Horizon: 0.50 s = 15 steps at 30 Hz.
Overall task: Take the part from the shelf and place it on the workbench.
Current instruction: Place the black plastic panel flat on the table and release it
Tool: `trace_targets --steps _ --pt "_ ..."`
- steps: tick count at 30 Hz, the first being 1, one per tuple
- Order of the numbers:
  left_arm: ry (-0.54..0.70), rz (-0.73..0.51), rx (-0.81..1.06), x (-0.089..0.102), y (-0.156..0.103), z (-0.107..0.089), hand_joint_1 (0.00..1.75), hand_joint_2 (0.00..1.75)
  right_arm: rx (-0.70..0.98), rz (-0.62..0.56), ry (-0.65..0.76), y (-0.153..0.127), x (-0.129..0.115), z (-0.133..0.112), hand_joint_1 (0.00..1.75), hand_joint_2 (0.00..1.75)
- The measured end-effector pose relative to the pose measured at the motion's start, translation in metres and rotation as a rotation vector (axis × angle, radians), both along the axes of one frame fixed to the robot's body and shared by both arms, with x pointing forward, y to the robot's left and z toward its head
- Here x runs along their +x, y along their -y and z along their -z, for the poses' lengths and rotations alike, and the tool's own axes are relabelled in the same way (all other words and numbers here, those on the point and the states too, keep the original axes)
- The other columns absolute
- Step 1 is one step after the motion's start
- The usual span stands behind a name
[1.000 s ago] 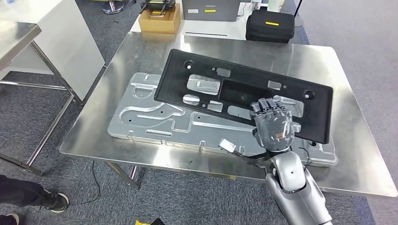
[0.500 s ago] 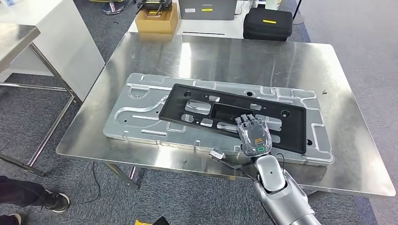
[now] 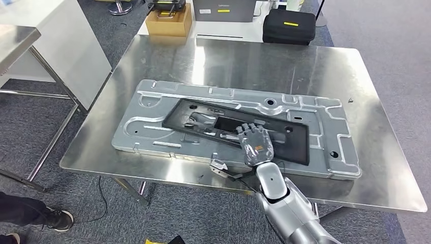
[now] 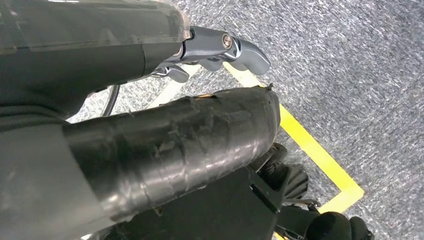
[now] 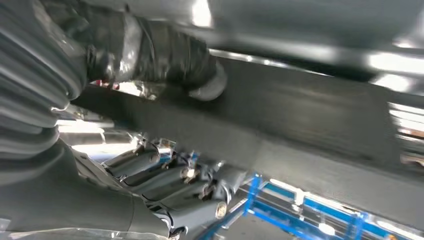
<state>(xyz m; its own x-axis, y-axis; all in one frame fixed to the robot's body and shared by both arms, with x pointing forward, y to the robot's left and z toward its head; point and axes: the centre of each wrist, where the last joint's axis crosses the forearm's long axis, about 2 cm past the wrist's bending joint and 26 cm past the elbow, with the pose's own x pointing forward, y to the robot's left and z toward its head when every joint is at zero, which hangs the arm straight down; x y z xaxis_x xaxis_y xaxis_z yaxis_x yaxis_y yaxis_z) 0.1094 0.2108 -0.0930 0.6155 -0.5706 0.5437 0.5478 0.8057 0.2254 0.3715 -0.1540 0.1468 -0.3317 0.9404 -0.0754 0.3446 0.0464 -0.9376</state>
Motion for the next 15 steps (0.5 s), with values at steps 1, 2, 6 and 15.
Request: trace_targets --steps 1,2,6,15 --pt "0.001 0.004 -0.002 0.0011 0.0009 -0.0004 0.0 0.0 -0.002 -0.003 -0.003 -0.0031 0.0015 -0.0012 0.0 0.87" --pt "0.002 0.007 -0.004 0.0022 0.002 -0.0008 0.0 0.0 -0.005 -0.005 -0.008 -0.0052 0.0025 -0.001 0.0 0.44" --pt "0.0 0.014 -0.005 0.0026 0.0038 -0.0012 0.0 0.0 -0.021 -0.002 -0.032 -0.0075 0.002 0.0072 0.0 0.0" --pt "0.004 -0.005 -0.008 0.0006 0.0039 -0.0008 0.0 0.0 -0.034 -0.012 -0.014 -0.0058 0.0031 0.0063 0.0 0.0"
